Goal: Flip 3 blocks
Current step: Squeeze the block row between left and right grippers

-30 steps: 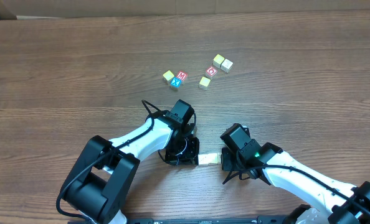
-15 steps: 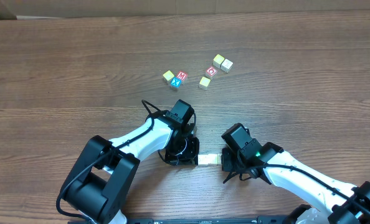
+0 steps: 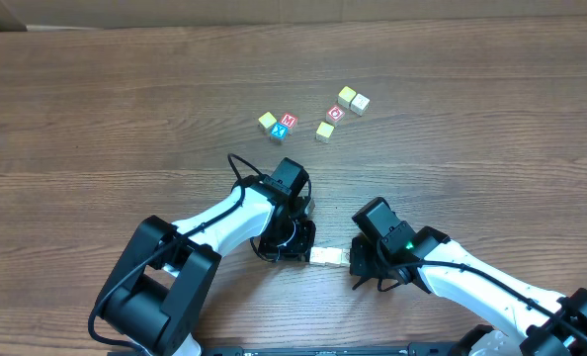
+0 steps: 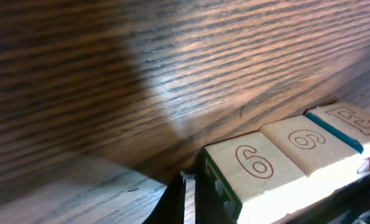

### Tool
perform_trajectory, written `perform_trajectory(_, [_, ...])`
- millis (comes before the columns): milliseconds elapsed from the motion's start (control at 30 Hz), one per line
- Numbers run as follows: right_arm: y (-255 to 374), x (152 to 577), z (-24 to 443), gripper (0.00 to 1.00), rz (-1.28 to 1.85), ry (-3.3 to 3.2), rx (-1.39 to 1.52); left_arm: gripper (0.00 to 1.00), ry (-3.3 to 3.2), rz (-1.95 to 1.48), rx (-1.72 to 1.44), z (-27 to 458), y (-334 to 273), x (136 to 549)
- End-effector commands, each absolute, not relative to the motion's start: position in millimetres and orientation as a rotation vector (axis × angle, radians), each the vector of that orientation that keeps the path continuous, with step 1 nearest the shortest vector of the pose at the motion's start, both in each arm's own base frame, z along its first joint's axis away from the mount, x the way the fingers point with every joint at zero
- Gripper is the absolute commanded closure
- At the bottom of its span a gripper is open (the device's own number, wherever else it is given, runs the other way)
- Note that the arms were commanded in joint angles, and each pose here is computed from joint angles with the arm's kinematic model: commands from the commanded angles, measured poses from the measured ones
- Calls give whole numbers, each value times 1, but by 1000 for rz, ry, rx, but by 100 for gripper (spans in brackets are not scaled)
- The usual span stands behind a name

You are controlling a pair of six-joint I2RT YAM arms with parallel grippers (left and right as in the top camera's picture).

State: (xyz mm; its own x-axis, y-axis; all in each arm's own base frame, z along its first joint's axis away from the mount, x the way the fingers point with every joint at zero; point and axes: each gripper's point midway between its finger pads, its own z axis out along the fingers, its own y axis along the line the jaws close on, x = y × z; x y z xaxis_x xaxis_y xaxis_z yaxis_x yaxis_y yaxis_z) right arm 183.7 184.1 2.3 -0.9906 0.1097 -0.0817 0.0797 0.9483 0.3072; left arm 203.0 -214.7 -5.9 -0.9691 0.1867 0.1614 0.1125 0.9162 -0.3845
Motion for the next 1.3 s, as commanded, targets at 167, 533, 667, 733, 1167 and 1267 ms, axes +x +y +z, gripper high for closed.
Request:
perform_trajectory(167, [199,167,6,96,611,3085,381,96,-2975,202,-340,-34,-172,211])
perform_trajectory(533, [193,155,4,96,580,3138,534,96,-3020,49,-400,-37,-155,220])
perform_trajectory(667, [195,154,5,96,598,3145,556,96,-3044,-20,-427,-37,-148,226])
perform_trajectory(733, [196,155,5,96,600,3139,555,96,-3049,-17,-440,-37,-149,228])
perform_trajectory(1167, [200,163,6,96,625,3103,535,96,-3047,-4,-501,-37,-151,229])
perform_trajectory(1267, [200,163,6,96,625,3103,534,96,-3030,18,-554,-37,-154,227])
